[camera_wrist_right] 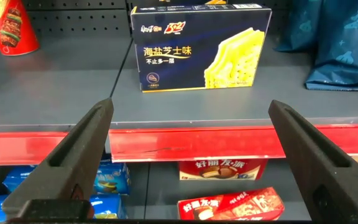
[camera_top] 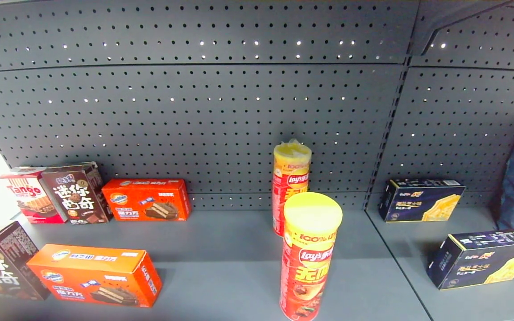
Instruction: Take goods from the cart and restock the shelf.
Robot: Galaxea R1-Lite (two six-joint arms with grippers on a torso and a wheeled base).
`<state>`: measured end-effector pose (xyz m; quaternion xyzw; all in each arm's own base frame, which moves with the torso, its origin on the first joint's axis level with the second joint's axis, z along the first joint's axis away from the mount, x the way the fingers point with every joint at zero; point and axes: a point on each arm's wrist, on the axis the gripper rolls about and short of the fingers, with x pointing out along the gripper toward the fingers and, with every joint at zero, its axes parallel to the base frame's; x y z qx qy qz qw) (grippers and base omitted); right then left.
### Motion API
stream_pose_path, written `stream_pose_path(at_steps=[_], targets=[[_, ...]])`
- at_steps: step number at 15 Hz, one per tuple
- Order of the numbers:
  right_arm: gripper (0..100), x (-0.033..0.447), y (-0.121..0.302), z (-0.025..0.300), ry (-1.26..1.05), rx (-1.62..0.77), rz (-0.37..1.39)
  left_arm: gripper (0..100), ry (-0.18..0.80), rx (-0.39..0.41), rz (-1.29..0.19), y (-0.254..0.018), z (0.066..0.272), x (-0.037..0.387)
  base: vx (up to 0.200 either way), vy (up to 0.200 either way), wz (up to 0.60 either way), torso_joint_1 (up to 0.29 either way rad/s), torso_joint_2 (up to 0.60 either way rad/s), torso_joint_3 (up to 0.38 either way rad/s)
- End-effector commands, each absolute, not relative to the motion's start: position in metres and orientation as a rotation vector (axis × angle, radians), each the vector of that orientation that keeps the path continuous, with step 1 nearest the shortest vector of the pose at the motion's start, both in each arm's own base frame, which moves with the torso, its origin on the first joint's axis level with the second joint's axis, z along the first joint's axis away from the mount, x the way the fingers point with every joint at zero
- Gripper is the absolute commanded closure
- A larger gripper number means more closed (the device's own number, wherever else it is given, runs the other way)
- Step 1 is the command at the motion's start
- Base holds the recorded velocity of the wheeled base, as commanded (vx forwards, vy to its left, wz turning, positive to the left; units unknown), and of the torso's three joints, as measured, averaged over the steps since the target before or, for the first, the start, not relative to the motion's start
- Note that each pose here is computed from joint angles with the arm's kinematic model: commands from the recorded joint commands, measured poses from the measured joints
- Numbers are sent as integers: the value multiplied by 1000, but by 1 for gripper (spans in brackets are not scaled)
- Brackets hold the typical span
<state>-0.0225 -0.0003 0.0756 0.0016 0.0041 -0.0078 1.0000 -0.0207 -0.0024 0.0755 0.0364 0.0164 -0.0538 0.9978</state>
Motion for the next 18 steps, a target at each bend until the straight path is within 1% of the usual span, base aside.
stream_pose_path(at_steps=[1,18], targets=[[0,-22,0,76,9,3,-15,0,2,72,-108,-2,75,-23,0,0,0,0,0,0],[0,-22,0,76,9,0,-15,0,2,72,-103,-2,75,-23,0,0,0,0,0,0]])
